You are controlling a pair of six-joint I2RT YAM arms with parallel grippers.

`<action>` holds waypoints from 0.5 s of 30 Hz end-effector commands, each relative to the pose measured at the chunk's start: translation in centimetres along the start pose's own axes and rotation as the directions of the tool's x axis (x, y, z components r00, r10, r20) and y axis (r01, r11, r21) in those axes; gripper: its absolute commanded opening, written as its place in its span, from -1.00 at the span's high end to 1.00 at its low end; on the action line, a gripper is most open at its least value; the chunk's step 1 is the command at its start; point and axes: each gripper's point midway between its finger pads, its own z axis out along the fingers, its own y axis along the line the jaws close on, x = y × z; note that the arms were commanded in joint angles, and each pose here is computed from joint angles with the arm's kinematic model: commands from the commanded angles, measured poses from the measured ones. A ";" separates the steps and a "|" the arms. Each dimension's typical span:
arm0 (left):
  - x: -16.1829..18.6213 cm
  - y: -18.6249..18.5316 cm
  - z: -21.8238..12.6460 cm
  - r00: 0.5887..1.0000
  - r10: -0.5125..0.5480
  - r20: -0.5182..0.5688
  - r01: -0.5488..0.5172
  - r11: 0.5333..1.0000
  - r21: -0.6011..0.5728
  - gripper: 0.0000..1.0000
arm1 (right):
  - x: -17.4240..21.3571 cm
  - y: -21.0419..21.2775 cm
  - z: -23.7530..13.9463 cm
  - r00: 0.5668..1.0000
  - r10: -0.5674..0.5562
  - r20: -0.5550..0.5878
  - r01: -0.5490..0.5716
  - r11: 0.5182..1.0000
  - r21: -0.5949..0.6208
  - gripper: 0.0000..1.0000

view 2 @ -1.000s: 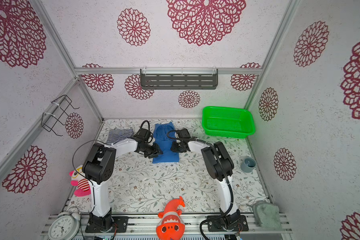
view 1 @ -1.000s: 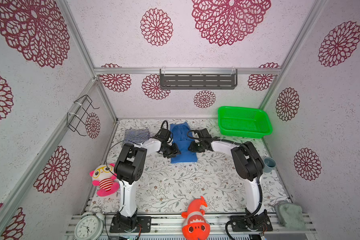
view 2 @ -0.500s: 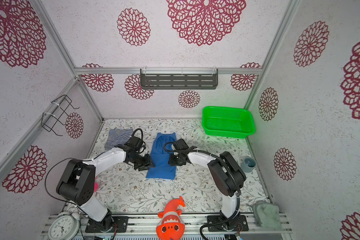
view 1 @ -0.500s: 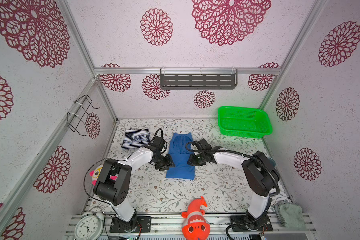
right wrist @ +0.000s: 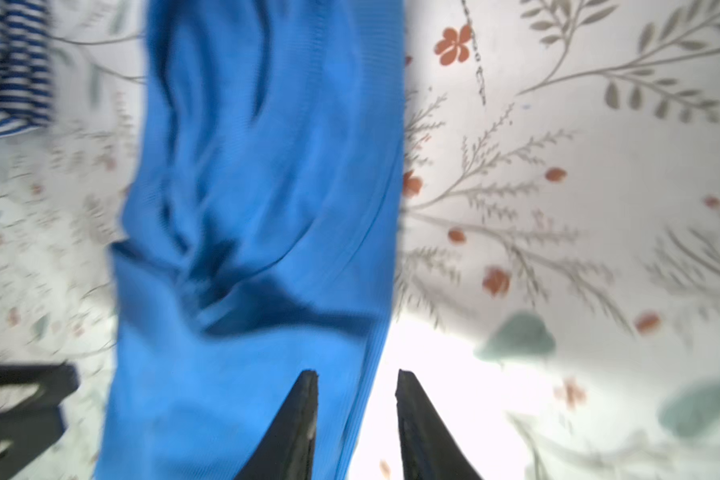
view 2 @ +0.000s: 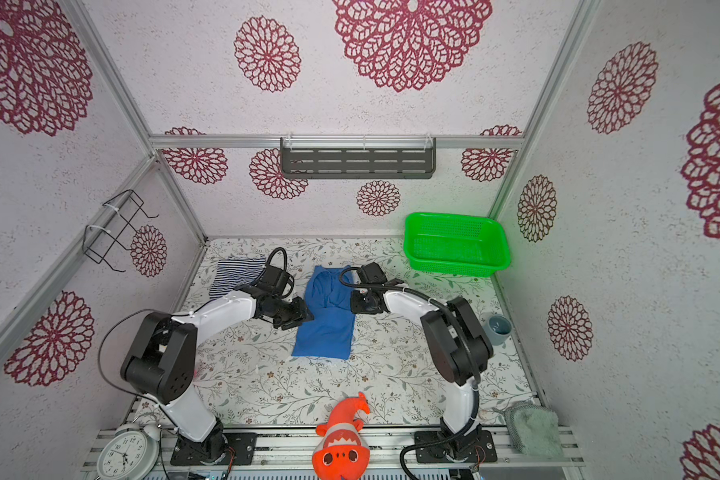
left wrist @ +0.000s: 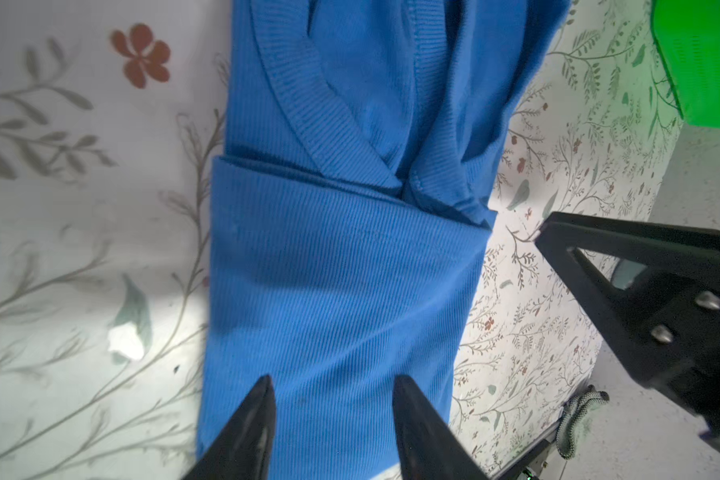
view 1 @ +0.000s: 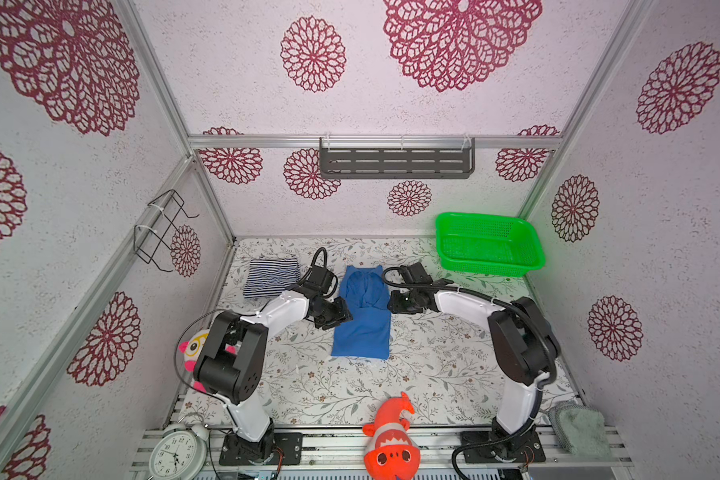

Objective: Fold and stack the tank tops
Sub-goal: 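Grasp the folded bundle's near edge with both grippers and lift it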

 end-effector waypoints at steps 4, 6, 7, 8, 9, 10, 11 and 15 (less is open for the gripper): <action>6.0 4.1 -3.1 0.994 -0.086 -0.065 0.080 0.992 -0.096 -0.16 | 8.4 2.0 -4.0 0.981 0.131 -0.140 -0.147 0.983 -0.110 0.10; 7.4 4.4 -3.1 0.988 -0.126 -0.094 0.120 0.990 -0.070 -0.18 | 10.0 2.8 -4.5 0.972 0.176 -0.157 -0.200 0.968 -0.152 0.01; 8.0 4.4 -2.9 0.984 -0.142 -0.107 0.137 0.989 -0.058 -0.20 | 10.5 3.0 -4.7 0.969 0.186 -0.162 -0.213 0.963 -0.166 -0.02; 8.5 4.3 -2.8 0.981 -0.159 -0.114 0.156 0.987 -0.037 -0.23 | 11.0 3.4 -4.7 0.966 0.195 -0.169 -0.225 0.958 -0.180 -0.04; 8.8 4.3 -2.7 0.978 -0.174 -0.119 0.173 0.985 -0.022 -0.27 | 11.5 3.7 -4.7 0.964 0.198 -0.179 -0.232 0.953 -0.194 -0.06; 9.0 4.3 -2.5 0.975 -0.186 -0.121 0.186 0.983 -0.014 -0.29 | 11.9 3.9 -4.6 0.961 0.205 -0.186 -0.241 0.949 -0.204 -0.07; 9.3 4.5 -2.3 0.972 -0.199 -0.128 0.200 0.980 -0.007 -0.32 | 12.4 4.0 -4.3 0.956 0.215 -0.198 -0.257 0.943 -0.214 -0.08; 10.6 5.1 -0.9 0.954 -0.254 -0.159 0.259 0.966 0.009 -0.36 | 14.1 4.0 -3.1 0.936 0.254 -0.243 -0.312 0.919 -0.241 -0.09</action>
